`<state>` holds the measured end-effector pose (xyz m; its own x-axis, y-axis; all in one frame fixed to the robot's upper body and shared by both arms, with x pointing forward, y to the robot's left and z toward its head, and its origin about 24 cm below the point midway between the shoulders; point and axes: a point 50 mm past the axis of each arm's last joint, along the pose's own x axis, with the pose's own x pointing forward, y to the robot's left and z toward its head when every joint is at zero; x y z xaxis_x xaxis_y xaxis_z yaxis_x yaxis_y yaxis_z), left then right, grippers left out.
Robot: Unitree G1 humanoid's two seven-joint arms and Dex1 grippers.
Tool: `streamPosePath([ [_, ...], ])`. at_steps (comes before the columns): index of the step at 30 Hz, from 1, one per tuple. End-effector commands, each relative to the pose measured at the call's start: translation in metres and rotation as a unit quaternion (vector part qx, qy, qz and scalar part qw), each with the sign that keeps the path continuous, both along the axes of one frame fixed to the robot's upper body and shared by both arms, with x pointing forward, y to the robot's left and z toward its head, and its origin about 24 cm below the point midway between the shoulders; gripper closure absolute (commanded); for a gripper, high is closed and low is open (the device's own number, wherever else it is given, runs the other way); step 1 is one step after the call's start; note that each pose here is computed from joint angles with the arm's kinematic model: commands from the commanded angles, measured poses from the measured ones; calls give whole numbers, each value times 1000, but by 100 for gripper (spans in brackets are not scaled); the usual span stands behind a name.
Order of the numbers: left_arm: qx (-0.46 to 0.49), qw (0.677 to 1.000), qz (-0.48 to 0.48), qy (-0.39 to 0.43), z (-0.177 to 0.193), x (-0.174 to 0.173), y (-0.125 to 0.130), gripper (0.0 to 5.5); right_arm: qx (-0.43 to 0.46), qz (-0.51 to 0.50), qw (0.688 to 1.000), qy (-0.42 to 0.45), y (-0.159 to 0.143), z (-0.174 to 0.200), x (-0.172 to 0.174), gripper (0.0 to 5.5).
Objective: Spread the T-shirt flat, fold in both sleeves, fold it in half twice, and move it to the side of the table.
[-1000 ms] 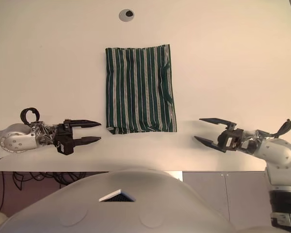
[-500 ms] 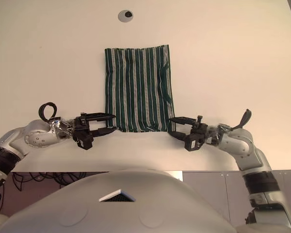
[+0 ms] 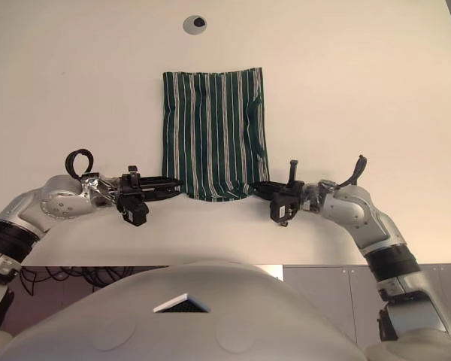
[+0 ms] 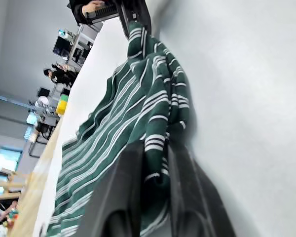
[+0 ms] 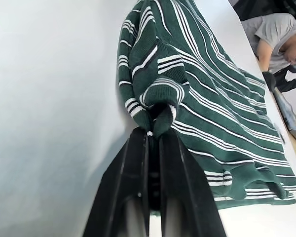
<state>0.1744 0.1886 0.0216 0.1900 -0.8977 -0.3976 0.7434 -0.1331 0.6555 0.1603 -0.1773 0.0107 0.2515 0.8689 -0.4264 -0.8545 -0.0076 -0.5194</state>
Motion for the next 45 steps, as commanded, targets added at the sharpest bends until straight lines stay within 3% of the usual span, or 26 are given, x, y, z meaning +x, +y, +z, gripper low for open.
streamPosePath([
  [1, -47, 962, -5, 268, 15, -42, -8, 527, 26, 22, 980, 195, -8, 7, -37, 548],
  [4, -53, 880, -70, 466, 48, -70, -6, 545, 98, 54, 939, 325, -12, 47, -53, 549],
  [7, -55, 856, -79, 508, 55, -73, -2, 546, 126, 70, 917, 371, -13, 65, -57, 549],
  [11, -60, 840, -69, 534, 55, -76, 4, 547, 132, 62, 914, 378, -10, 72, -53, 549],
  [15, -73, 846, -17, 529, 49, -59, 16, 548, 149, 27, 923, 353, -7, 72, -40, 549],
  [22, -162, 851, 105, 488, 40, -6, 39, 548, 193, -126, 950, 211, 4, 58, 21, 549],
  [30, -215, 858, 184, 429, 38, 33, 48, 548, 174, -183, 955, 156, 8, 44, 53, 549],
  [33, -186, 866, 213, 413, 24, 40, 51, 548, 170, -190, 955, 149, 10, 39, 58, 549],
  [37, -134, 884, 231, 385, 7, 39, 59, 548, 192, -219, 948, 131, 8, 39, 68, 463],
  [38, -148, 880, 250, 377, 7, 46, 62, 512, 193, -228, 946, 126, 6, 39, 71, 445],
  [45, -244, 852, 332, 322, 22, 86, 62, 413, 218, -275, 931, 104, 6, 35, 82, 331],
])
